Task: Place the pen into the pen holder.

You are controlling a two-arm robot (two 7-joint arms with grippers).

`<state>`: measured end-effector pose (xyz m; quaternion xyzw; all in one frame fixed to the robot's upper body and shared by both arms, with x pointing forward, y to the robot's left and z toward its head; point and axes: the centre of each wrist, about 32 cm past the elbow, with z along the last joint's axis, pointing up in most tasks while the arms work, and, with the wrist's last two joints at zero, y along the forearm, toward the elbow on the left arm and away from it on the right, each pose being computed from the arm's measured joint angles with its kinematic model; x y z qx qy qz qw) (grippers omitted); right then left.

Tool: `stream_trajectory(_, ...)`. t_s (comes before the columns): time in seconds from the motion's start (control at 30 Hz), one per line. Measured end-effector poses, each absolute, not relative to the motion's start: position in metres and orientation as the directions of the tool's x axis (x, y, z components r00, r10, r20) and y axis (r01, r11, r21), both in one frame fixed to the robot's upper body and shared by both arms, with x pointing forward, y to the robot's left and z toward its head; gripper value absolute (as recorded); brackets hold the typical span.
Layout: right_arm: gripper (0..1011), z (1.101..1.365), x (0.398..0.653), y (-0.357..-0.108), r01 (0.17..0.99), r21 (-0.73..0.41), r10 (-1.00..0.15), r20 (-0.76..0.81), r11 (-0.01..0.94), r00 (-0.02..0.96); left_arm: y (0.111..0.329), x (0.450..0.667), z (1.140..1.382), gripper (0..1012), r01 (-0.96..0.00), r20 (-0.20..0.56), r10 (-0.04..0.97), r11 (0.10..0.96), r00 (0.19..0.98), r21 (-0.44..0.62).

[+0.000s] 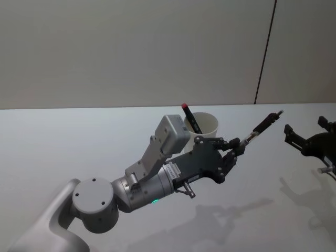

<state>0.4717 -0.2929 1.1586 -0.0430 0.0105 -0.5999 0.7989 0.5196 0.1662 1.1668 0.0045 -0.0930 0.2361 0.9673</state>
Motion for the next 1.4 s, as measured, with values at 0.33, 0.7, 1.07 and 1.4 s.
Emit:
stream_trajectory(0.33,1002,1.161,0.468,-0.303,0.946,-0.058,-0.948,-0.011,0.319,0.319,0.167,0.519,1.167,131,-0.457,0.181,0.455,0.889,0.872,-0.035)
stream_trajectory(0.7,1002,1.164,0.465,-0.317,0.914,-0.065,-0.912,-0.121,0.401,0.391,0.167,0.519,1.167,131,-0.457,0.181,0.455,0.889,0.872,-0.035)
stream_trajectory(1.07,1002,1.167,0.462,-0.334,0.850,-0.065,-0.830,-0.266,0.522,0.490,0.167,0.519,1.167,131,-0.457,0.181,0.455,0.889,0.872,-0.035)
stream_trajectory(1.4,1002,1.170,0.458,-0.344,0.777,-0.028,-0.725,-0.382,0.628,0.573,0.167,0.519,1.167,131,-0.457,0.181,0.455,0.889,0.872,-0.035)
